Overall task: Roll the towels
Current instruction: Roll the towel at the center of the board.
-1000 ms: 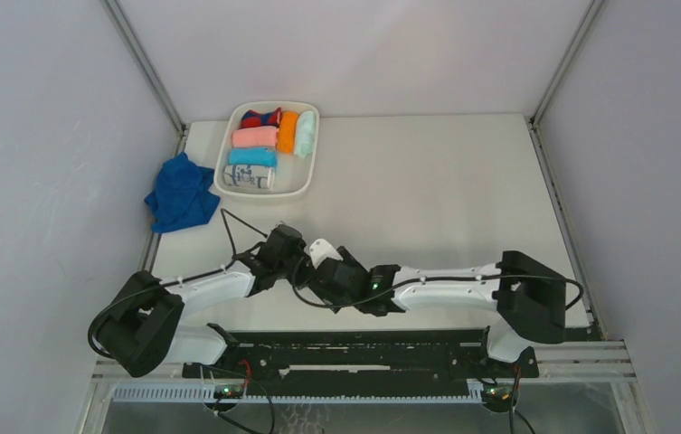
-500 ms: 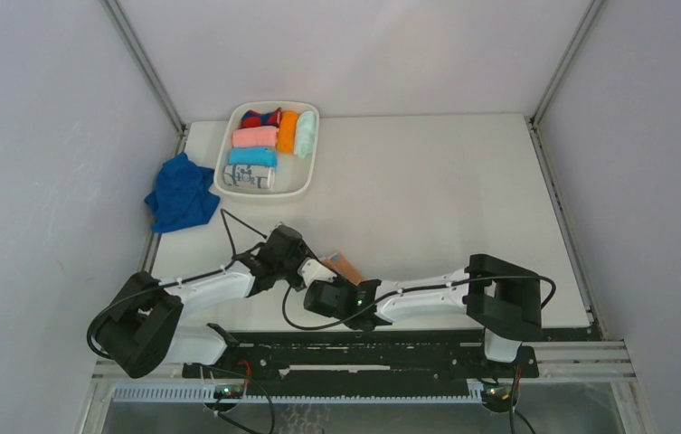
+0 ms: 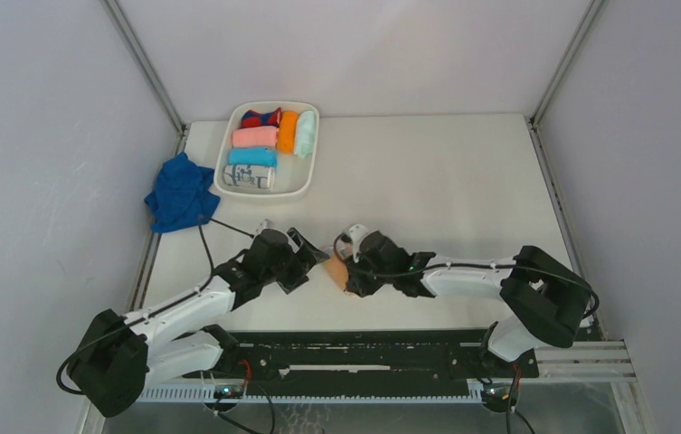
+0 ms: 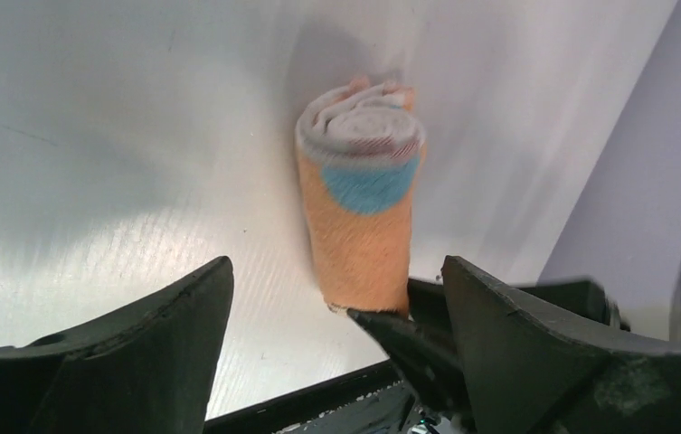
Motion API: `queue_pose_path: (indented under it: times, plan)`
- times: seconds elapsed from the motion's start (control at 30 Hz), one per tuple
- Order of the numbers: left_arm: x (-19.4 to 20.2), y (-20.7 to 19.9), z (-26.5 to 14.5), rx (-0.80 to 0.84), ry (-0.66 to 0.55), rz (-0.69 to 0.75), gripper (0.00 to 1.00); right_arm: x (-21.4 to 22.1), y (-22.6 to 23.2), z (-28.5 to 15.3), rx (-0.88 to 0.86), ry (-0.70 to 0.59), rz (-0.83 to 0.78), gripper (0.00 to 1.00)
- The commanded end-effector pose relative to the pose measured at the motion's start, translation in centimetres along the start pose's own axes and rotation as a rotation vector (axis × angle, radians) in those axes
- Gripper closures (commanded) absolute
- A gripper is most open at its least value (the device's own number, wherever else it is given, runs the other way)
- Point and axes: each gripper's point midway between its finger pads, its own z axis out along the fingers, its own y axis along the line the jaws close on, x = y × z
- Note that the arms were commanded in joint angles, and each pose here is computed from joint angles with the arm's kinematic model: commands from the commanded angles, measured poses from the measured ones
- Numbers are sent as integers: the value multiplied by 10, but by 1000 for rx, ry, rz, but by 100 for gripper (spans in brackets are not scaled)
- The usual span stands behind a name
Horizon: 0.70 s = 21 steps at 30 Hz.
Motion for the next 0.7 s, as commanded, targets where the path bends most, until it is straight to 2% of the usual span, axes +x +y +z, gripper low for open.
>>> queue_pose_path:
  times: [0.0, 0.3, 0.67]
  plan:
    - [2, -4, -4, 58, -8, -38, 10, 5, 25, -6, -339, 20, 196, 81]
    - [15, -18, 4, 135, 65, -43, 11, 4, 15, -9, -659, 29, 533, 81]
    - [28, -25, 26, 140, 129, -36, 23, 20, -3, 6, -701, 117, 750, 82]
